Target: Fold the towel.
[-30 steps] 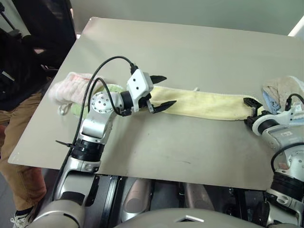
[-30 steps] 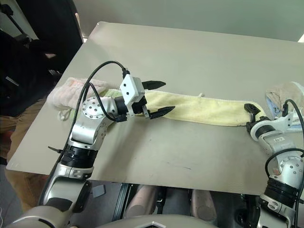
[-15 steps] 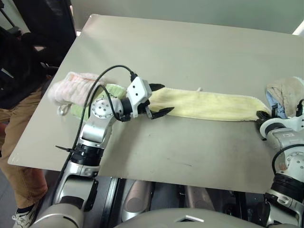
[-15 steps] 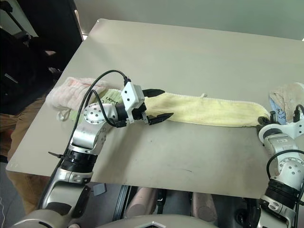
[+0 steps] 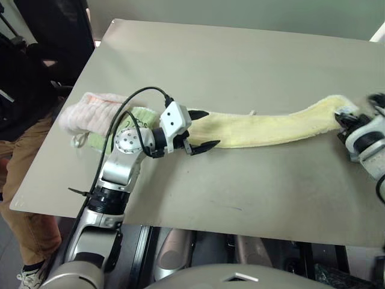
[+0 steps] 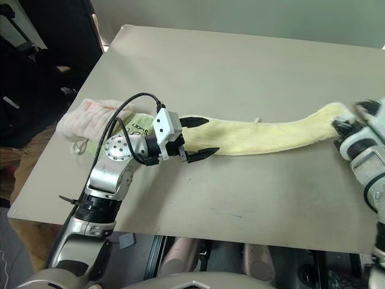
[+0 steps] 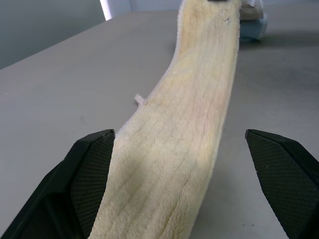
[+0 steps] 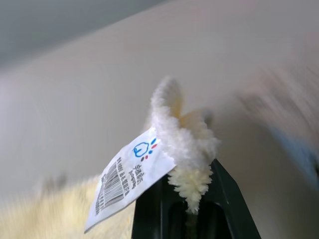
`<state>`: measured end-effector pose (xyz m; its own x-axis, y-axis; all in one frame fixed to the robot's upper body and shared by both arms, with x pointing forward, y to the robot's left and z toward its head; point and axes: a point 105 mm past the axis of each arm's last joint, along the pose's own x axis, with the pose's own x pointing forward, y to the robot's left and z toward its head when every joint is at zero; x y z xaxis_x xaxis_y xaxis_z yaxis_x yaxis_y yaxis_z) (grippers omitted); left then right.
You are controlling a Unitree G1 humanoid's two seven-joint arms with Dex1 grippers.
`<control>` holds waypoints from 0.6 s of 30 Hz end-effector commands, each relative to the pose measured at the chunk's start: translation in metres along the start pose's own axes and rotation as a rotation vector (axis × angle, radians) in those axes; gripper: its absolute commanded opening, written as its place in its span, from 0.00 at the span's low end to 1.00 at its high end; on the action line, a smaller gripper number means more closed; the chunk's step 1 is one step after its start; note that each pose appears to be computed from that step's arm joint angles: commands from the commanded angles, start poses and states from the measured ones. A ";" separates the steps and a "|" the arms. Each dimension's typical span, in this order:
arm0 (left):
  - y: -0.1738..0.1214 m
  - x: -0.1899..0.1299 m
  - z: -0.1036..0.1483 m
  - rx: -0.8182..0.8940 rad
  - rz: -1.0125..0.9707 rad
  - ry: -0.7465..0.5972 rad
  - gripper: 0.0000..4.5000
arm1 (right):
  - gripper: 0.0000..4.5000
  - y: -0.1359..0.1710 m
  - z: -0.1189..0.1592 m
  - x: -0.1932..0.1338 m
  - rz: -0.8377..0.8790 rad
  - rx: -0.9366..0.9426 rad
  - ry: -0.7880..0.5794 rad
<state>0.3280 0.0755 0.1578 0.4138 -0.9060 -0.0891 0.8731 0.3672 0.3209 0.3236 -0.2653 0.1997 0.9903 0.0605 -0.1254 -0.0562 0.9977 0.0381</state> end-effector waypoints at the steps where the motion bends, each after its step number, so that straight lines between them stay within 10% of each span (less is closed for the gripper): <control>1: -0.004 0.003 0.013 0.034 -0.019 -0.033 1.00 | 0.02 0.043 -0.006 0.002 0.199 -0.384 0.039; 9: -0.010 0.009 0.015 0.023 -0.017 -0.048 1.00 | 0.02 0.129 -0.037 0.024 0.516 -0.663 0.067; 18: -0.011 0.000 0.016 0.010 0.032 -0.038 1.00 | 0.06 0.138 -0.066 0.038 0.529 -0.669 0.130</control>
<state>0.3179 0.0658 0.1552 0.4229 -0.9022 -0.0854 0.8731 0.3804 0.3050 0.3459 -0.1222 0.1255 0.7879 0.4689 -0.3992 -0.6140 0.6470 -0.4521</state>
